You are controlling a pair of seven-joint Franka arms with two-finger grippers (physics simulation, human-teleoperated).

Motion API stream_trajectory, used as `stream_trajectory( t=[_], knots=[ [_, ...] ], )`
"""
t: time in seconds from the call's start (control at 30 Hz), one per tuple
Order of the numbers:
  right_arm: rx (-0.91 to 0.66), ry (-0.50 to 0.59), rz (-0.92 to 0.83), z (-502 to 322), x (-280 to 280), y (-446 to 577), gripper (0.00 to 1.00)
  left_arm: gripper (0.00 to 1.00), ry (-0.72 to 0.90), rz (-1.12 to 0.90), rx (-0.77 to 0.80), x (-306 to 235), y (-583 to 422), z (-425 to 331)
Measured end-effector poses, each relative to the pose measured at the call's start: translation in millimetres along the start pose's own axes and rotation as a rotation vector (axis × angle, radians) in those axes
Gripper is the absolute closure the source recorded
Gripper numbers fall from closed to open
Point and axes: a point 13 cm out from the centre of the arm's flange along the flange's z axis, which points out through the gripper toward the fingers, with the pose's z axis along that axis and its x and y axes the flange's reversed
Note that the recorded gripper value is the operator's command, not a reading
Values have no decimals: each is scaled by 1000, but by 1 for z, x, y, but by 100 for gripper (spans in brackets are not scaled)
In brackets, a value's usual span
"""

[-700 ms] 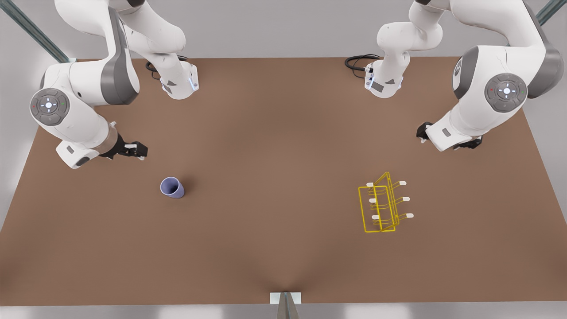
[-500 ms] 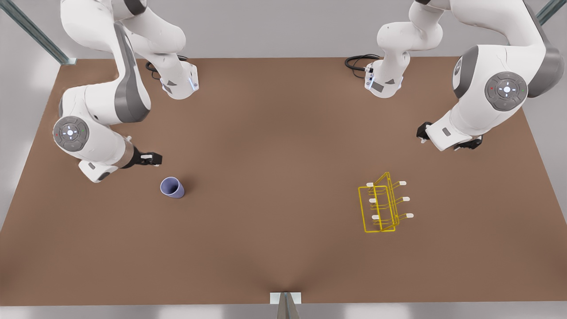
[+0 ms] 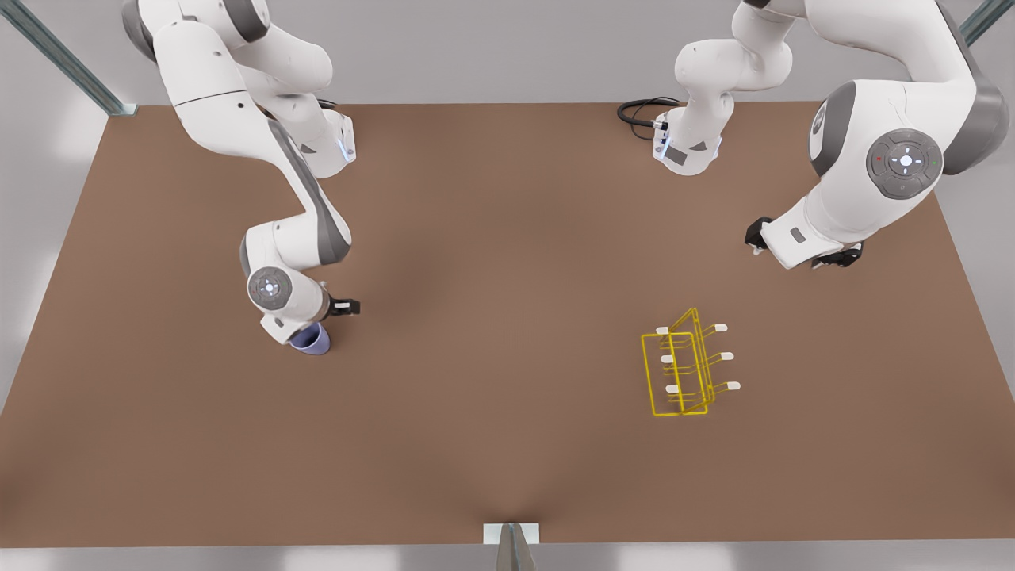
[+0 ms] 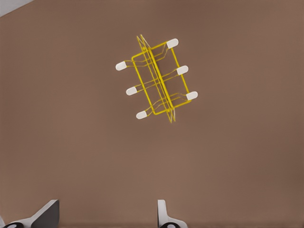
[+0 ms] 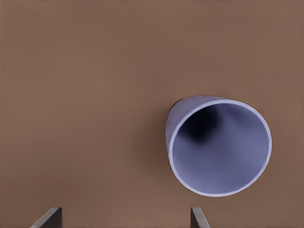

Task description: Place the cup on the cup holder

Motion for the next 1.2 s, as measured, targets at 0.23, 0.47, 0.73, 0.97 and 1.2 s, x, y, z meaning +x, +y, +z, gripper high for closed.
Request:
stream_trajectory(
  t=[0.23,0.47,0.73,0.97,1.2],
  knots=[
    [-11,-86,8,2,-7,-2,0,0,4,4,0,1,-1,0],
    [-28,-132,61,-2,-20,-36,0,0,10,8,1,2,-2,1],
    [-40,-170,40,-6,-36,-28,0,0,12,9,1,3,-2,1],
    [-48,-159,46,6,-44,-34,0,0,13,10,2,3,-2,1],
    [-49,-141,34,17,-42,-31,0,0,15,11,2,3,-2,2]
  ],
)
